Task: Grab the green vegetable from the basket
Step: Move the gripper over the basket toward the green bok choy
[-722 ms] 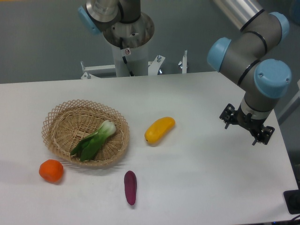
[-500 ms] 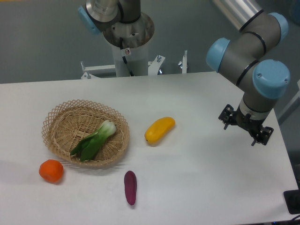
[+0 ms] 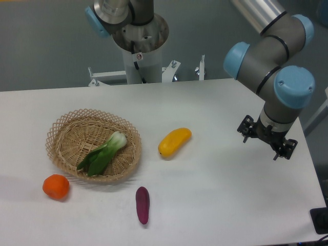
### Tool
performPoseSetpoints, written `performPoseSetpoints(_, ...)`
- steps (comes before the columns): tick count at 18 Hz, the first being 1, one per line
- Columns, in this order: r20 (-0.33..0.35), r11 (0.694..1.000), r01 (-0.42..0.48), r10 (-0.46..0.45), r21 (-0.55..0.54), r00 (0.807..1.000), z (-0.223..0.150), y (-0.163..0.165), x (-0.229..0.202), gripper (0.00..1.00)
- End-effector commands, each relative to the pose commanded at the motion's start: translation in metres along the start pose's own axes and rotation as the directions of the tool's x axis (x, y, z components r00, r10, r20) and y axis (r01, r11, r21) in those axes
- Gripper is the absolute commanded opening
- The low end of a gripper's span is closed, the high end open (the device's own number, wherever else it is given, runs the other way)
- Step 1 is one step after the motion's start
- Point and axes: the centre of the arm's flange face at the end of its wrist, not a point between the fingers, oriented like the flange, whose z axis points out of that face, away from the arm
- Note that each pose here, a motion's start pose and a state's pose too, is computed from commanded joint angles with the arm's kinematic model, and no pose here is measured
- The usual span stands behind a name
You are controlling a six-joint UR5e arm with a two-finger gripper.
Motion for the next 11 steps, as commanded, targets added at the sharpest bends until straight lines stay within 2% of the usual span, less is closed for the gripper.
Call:
performPoseSetpoints(5,-0.006,1.0,-0.01,0.011,0.016,1.0,-0.008,-0.042,0.035,1.0)
performPoseSetpoints(11,-0.072,0.991,-0.025,0.035,0.13,0.997,-0.016,-0.079,0.099,1.0)
